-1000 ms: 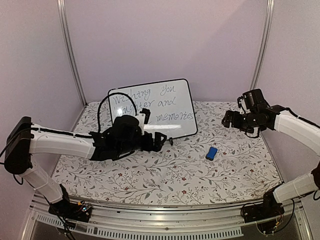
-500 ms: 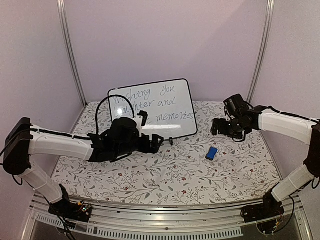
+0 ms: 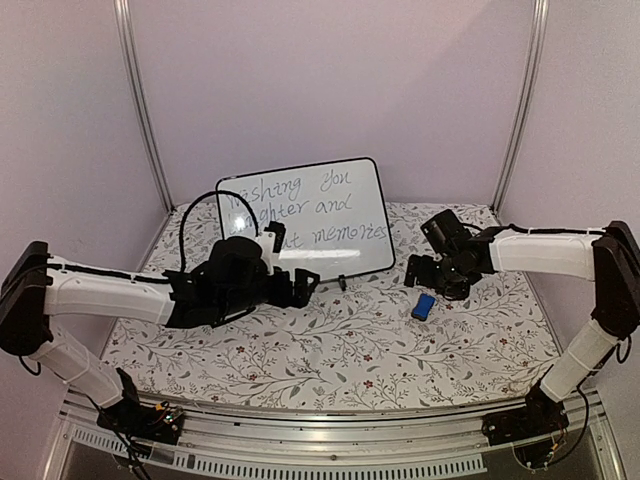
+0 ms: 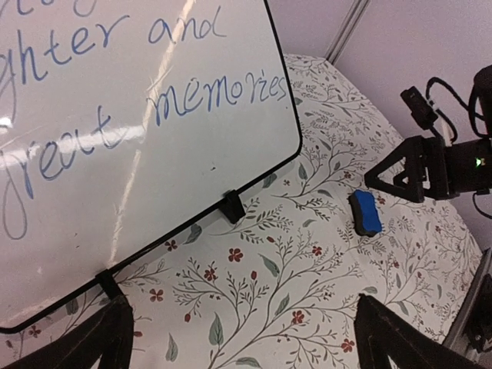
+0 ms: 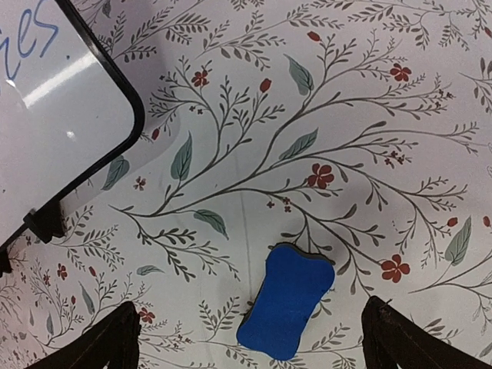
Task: Erase the whiteboard
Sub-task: Adjust the whiteboard eraser at the center of the board.
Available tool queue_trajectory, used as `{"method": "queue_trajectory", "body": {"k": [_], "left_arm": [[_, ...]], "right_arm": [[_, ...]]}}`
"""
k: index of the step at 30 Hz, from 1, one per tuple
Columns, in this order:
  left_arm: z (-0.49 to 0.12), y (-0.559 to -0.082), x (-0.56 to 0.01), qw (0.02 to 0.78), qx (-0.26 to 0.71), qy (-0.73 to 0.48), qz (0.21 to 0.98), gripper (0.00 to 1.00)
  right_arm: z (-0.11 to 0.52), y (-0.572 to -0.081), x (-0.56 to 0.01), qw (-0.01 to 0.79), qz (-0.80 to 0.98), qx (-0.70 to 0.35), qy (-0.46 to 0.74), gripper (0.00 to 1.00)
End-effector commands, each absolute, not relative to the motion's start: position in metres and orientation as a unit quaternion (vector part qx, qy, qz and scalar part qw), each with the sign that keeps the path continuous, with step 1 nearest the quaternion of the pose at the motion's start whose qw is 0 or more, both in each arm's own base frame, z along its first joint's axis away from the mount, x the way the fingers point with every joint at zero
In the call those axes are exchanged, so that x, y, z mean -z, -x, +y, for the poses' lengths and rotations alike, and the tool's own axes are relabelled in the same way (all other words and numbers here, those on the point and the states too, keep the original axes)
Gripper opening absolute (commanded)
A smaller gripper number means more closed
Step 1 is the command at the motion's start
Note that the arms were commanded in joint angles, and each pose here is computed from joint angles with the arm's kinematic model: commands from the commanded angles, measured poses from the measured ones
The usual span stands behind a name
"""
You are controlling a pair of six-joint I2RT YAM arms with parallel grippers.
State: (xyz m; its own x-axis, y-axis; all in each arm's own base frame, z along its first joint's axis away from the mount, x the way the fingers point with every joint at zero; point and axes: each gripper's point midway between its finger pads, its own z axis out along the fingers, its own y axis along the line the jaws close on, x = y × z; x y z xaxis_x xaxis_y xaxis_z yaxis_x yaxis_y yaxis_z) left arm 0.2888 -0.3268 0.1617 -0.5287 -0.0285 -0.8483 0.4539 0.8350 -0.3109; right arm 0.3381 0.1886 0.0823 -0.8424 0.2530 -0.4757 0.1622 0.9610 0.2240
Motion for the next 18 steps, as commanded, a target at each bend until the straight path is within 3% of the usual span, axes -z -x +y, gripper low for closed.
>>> {"method": "queue_trajectory", "body": {"k": [1, 18], "left_arm": [[-0.313, -0.293, -0.169, 0.482, 0.257, -0.111, 0.830, 1.00], [-0.308, -0.294, -0.166, 0.480, 0.255, -0.105, 0.832, 1.00]], "right_arm": [[0.196, -0.337, -0.060, 0.241, 0.957, -0.096, -0.128, 0.99], [0.209, -0.338, -0.027, 0.210, 0.964, -0.106, -0.124, 0.99]]}}
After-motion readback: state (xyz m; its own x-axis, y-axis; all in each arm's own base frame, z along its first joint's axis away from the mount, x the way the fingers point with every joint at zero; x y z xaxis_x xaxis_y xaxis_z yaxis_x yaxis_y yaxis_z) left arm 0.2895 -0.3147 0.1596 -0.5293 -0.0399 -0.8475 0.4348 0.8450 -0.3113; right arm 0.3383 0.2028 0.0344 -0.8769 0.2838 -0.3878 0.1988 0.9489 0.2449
